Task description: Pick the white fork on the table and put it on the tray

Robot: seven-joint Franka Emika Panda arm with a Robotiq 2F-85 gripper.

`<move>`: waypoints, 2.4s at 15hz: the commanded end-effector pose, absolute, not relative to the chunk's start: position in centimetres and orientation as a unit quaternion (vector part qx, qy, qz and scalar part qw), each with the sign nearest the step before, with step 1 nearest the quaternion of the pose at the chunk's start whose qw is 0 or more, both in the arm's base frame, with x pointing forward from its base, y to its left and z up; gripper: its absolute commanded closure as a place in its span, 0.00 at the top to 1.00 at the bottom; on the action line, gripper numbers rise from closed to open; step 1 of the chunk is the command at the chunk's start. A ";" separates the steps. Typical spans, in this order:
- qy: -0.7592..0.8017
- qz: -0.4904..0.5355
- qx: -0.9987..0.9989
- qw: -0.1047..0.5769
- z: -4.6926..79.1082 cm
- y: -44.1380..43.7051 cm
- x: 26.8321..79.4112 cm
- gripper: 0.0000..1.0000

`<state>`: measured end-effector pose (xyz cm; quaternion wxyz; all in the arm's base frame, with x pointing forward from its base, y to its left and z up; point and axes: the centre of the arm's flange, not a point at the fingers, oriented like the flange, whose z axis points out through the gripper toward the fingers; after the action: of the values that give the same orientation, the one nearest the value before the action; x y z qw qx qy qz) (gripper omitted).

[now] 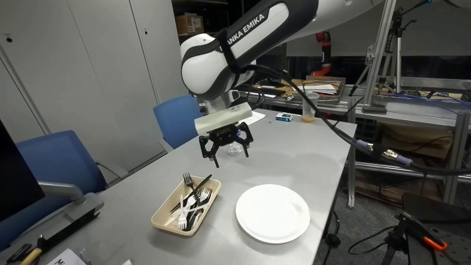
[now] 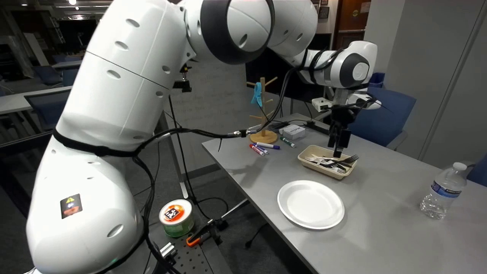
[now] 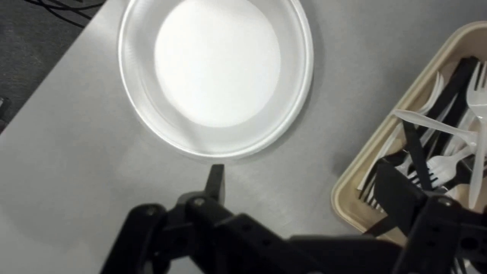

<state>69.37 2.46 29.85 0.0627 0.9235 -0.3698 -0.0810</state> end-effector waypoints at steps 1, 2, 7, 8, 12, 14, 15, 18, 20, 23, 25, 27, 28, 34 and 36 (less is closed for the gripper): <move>-0.348 -0.065 0.933 0.065 32.2 1.0 62.4 1.00; -0.346 -0.051 0.935 0.063 32.6 0.7 61.4 1.00; -0.323 0.043 0.944 0.048 34.8 1.1 57.5 1.00; -0.317 0.058 0.946 0.039 35.3 1.2 56.9 1.00; -0.300 0.115 0.947 0.007 36.9 1.6 54.5 1.00; -0.290 0.127 0.949 -0.007 37.3 1.9 53.2 1.00; -0.286 0.133 0.949 -0.011 37.5 2.0 52.6 1.00; -0.276 0.143 0.950 -0.023 37.7 2.3 51.2 1.00; -0.271 0.148 0.951 -0.029 37.8 2.5 50.5 1.00; -0.268 0.150 0.951 -0.033 37.9 2.7 49.7 1.00; -0.271 0.146 0.951 -0.030 37.9 2.7 49.3 1.00; -0.272 0.142 0.951 -0.028 37.9 2.6 48.9 1.00; -0.276 0.138 0.951 -0.021 37.4 2.9 50.3 1.00; -0.277 0.137 0.951 -0.021 37.4 2.8 49.8 1.00; -0.277 0.137 0.951 -0.020 37.3 2.8 49.8 1.00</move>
<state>49.79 2.83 37.33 -0.0205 0.9508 -0.2771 0.1371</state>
